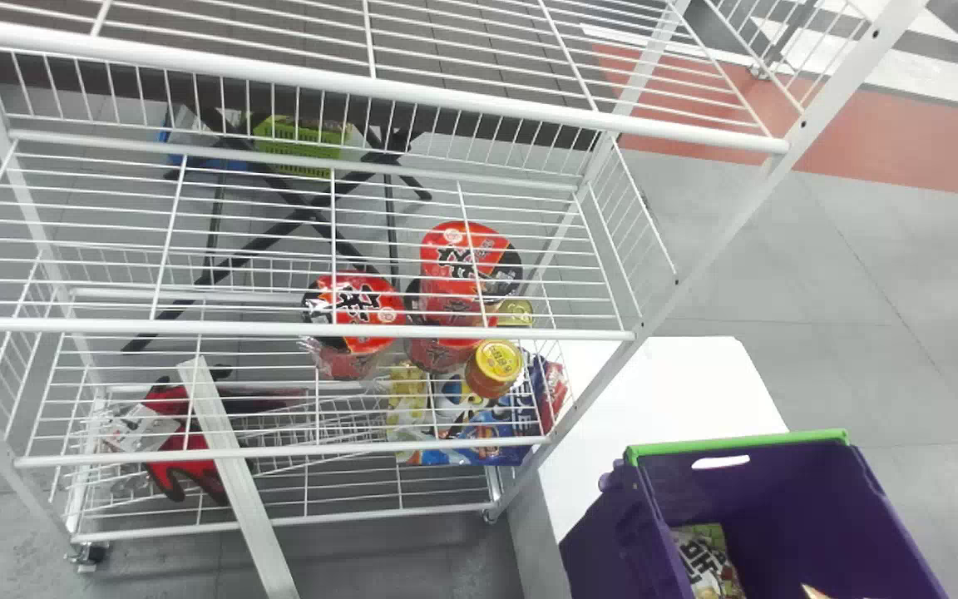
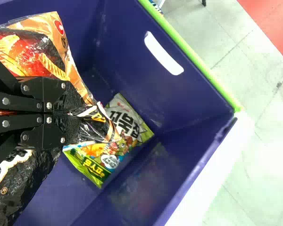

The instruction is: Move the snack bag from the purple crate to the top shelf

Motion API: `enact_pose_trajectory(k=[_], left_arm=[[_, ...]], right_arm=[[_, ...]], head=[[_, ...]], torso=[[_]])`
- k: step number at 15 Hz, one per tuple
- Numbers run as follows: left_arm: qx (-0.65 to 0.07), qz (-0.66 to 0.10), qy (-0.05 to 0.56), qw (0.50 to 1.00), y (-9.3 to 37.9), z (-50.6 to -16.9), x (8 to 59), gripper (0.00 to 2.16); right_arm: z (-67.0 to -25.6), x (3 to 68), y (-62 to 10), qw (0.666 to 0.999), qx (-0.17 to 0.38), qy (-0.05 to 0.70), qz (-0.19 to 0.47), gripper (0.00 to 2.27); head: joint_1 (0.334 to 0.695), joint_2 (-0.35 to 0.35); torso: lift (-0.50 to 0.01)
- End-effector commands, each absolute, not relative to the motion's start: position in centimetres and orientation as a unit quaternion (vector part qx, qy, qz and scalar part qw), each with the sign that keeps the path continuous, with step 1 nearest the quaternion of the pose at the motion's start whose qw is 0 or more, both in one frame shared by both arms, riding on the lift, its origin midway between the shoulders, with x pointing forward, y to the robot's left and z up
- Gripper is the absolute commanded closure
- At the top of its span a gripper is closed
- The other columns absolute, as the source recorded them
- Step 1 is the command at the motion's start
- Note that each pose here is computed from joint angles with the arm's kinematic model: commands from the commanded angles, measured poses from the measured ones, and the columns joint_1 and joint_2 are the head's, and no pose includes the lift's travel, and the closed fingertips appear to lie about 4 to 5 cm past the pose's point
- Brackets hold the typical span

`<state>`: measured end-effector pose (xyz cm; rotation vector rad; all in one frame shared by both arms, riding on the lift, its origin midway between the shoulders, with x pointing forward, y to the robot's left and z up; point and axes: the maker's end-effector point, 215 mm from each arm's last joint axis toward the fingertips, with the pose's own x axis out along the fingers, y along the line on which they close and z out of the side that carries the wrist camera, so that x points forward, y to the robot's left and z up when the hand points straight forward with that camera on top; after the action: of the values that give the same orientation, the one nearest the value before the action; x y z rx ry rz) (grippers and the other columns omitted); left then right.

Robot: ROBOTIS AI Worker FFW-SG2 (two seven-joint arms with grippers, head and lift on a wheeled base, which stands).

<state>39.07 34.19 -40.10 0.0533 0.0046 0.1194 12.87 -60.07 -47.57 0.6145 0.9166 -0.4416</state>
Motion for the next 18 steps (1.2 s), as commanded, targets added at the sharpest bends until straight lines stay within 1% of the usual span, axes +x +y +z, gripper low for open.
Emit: enact_pose_trajectory(k=[1,9,13,18], left_arm=[[0.027,0.059,0.003,0.998,34.1,-40.1,39.2,0.13],[0.027,0.058,0.002,0.998,34.0,-40.0,39.3,0.13],[0.027,0.058,0.002,0.998,34.0,-40.0,39.3,0.13],[0.027,0.058,0.003,0.998,34.0,-40.1,39.4,0.13]], right_arm=[[-47.3,13.1,-60.1,0.832,0.286,0.428,-0.208,1.88],[-46.8,13.7,-59.8,0.841,0.281,0.415,-0.203,1.88],[-46.6,14.2,-60.1,0.853,0.261,0.406,-0.198,1.88],[-46.8,14.1,-60.1,0.852,0.261,0.408,-0.2,1.88]], head=[[0.695,-0.35],[0.695,-0.35],[0.695,-0.35],[0.695,-0.35]], torso=[[-0.324],[-0.292],[-0.276],[-0.257]])
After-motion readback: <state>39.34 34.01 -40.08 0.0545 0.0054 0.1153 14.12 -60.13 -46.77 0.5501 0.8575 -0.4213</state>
